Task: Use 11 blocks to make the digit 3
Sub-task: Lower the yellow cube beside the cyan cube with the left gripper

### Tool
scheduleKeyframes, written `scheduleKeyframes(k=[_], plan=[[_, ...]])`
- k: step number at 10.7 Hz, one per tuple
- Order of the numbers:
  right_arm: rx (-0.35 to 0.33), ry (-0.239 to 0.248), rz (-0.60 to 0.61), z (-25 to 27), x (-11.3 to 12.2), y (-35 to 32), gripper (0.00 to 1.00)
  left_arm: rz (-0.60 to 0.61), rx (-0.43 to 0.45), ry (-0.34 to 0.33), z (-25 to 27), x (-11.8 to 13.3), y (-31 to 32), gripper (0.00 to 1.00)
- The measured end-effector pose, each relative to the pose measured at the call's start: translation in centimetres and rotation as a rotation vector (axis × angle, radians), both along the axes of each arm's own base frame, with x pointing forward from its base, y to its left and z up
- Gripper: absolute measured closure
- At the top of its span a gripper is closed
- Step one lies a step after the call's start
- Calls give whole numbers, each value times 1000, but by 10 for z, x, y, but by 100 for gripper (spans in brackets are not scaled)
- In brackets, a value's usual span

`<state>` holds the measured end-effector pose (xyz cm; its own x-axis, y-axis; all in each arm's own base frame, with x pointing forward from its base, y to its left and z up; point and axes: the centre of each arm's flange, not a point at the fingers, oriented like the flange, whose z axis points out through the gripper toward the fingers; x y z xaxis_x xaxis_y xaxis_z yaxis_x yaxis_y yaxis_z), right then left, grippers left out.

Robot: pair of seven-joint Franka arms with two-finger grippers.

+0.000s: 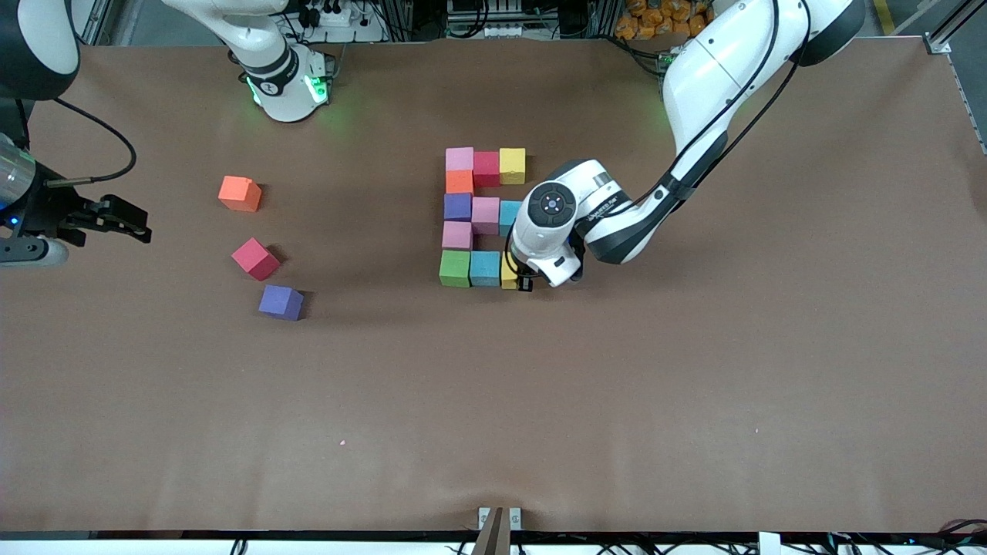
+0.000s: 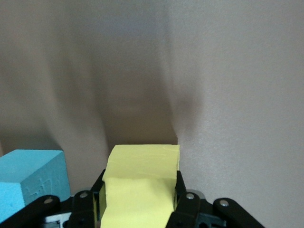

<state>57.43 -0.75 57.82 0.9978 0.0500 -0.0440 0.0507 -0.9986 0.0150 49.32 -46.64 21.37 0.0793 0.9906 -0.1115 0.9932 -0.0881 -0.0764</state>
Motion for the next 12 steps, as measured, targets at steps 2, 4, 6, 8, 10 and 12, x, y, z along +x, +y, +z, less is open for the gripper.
scheduleKeyframes(k=[2, 4, 6, 8, 10, 12], plan=[[0, 0, -1, 3, -1, 0, 0, -1, 0, 0, 0, 0, 0, 44], [0, -2, -1, 4, -1, -1, 0, -2, 0, 0, 0, -1, -1, 44], [0, -6, -1, 6, -2, -1, 0, -2, 1, 2, -1, -1, -1, 44], [-1, -8, -1, 7, -2, -1, 0, -2, 1, 4, -3, -1, -1, 44], [-1, -8, -14, 7, -2, -8, 0, -5, 2, 6, -4, -3, -2, 44], [0, -7, -22, 7, -3, -19, 0, -12, 2, 7, -4, -6, -6, 44]])
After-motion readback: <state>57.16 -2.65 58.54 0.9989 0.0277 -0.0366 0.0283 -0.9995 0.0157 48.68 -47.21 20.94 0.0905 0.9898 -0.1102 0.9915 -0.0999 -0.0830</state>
